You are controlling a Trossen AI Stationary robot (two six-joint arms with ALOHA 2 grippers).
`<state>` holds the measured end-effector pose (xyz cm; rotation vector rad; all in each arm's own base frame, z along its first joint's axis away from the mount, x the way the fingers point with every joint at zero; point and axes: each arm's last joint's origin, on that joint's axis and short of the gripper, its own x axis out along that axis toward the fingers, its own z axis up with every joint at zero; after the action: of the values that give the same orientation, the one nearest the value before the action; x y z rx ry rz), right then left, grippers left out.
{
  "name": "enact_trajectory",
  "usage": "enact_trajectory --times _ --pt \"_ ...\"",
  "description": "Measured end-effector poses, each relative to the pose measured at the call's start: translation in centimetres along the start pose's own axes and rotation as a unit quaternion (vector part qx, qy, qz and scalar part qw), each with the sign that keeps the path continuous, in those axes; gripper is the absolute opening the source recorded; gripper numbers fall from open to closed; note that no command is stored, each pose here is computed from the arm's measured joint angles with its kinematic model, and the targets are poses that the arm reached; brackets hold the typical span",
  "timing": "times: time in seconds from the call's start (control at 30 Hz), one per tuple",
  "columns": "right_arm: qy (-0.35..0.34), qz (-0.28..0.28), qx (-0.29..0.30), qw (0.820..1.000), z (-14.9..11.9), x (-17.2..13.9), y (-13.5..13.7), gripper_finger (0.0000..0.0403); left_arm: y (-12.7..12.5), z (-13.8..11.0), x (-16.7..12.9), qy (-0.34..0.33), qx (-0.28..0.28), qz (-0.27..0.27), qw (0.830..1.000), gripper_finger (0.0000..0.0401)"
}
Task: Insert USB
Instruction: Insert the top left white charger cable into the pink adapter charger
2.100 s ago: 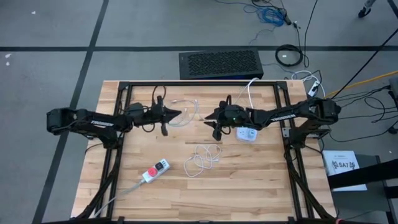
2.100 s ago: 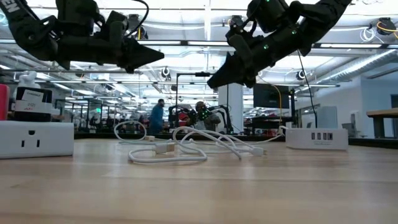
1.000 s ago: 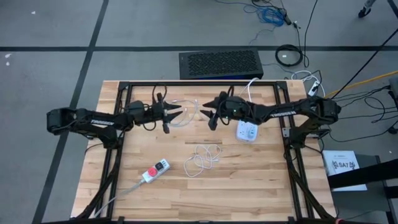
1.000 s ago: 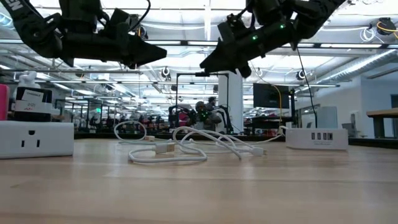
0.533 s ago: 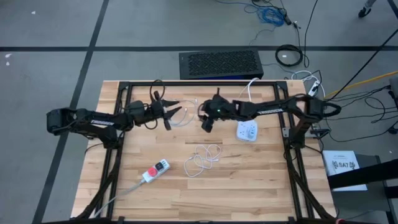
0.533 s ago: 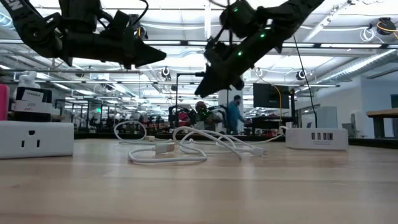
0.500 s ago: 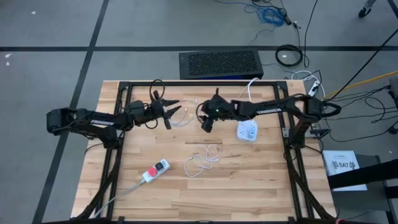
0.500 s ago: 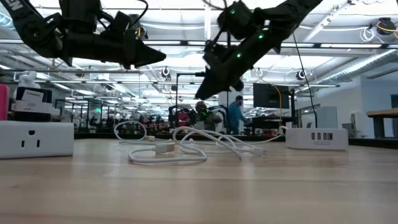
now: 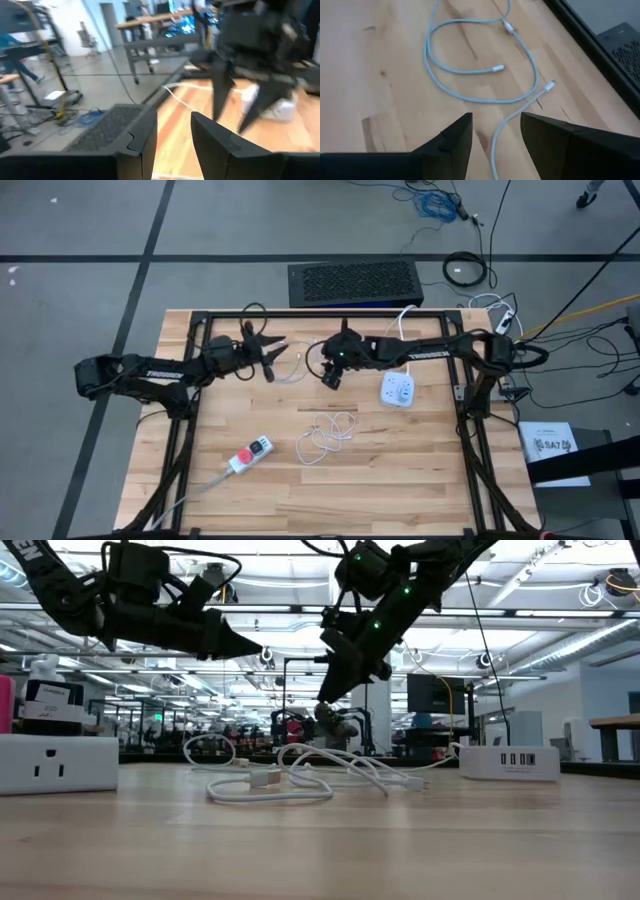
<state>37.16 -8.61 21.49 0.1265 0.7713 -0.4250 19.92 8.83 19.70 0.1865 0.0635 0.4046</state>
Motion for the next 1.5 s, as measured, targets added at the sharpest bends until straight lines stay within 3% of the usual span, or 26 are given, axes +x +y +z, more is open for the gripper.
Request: enact_trajectory --times 0.33,0.57,0.8,0.97,1.27,1.5 --pt "0.067 0.008 0.014 0.998 -1.0 -1.6 -0.1 0.016 -0.2 -0.9 -0.1 0.045 0.01 -0.016 0.999 0.0125" --pt "0.104 0.012 -0.009 0.994 -2.3 -0.3 1.3 0.016 -0.2 -0.8 0.0 0.04 0.011 -0.014 0.999 0.0125" --pt "0.094 0.025 -0.009 0.995 -2.4 -0.3 2.7 0.016 -0.2 -0.8 0.0 0.04 0.014 -0.014 0.999 0.0125" --pt "0.068 0.012 0.011 0.998 -1.9 -0.2 2.7 0.016 -0.2 -0.8 0.0 0.04 0.014 -0.014 0.999 0.0125" --pt "0.054 0.004 -0.007 0.998 -1.7 -0.1 2.7 0.0159 -0.2 -0.8 0.0 0.041 0.011 -0.012 0.999 0.0125" --pt "0.045 0.048 -0.041 0.997 -2.2 1.7 3.8 0.0159 -0.2 -0.8 0.0 0.041 0.011 -0.013 0.999 0.0125"
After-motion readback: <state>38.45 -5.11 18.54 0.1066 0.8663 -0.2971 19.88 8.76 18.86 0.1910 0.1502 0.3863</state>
